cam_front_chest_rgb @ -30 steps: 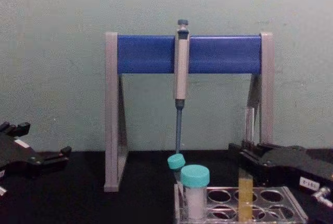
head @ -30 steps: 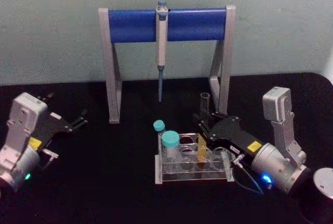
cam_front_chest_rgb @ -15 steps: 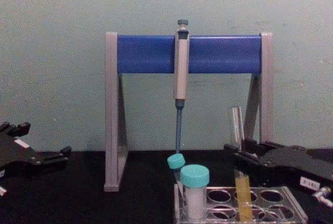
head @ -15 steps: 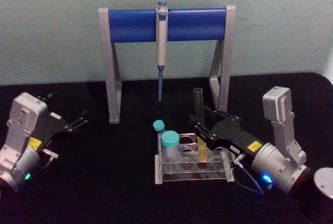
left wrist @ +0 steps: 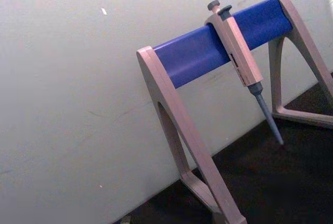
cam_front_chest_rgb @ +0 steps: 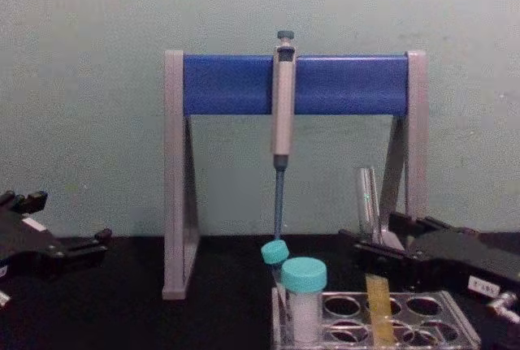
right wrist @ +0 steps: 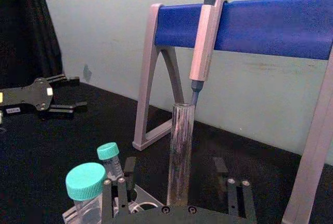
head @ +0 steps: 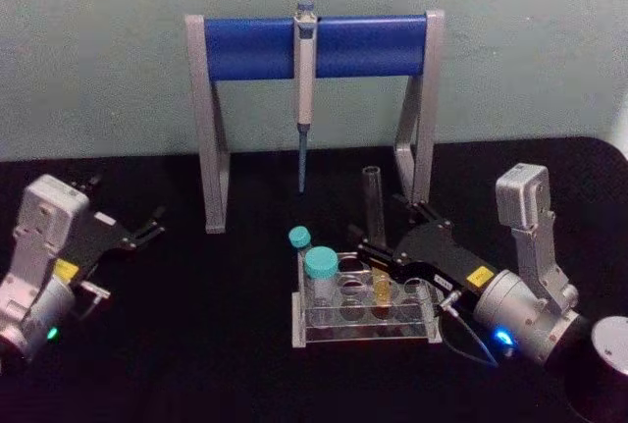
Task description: Pick up the test tube from the test tube rack, shake it, then place it back into the test tube rack.
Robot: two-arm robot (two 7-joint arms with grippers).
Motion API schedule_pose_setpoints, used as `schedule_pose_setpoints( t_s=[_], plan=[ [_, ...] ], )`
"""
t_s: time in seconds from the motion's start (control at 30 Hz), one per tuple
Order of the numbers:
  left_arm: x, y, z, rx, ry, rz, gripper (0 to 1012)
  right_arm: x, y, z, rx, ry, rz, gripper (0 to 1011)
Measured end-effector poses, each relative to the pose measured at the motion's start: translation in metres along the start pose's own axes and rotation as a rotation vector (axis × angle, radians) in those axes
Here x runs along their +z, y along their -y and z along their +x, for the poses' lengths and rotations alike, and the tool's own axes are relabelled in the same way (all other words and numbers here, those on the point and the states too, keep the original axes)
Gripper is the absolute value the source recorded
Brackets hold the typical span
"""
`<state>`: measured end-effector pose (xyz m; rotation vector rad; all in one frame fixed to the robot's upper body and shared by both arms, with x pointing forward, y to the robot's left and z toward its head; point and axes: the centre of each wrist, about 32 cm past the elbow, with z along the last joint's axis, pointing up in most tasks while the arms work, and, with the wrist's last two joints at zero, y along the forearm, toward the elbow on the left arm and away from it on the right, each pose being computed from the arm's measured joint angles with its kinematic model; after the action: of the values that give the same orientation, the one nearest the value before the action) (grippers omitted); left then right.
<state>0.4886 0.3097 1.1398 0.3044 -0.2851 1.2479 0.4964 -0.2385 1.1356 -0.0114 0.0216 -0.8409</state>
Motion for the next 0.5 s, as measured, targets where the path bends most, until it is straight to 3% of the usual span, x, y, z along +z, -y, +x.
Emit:
schedule_pose_setpoints(
  t_s=[0.13,0.5],
  plan=[
    [0.0,0.0,0.0,0.0,0.0,0.0,1010,0.0,0.0,0.0,0.0,0.0,0.0,1000],
    [0.0,0.0,0.0,0.0,0.0,0.0,1010,0.0,0.0,0.0,0.0,-0.001,0.001,1000]
  ],
)
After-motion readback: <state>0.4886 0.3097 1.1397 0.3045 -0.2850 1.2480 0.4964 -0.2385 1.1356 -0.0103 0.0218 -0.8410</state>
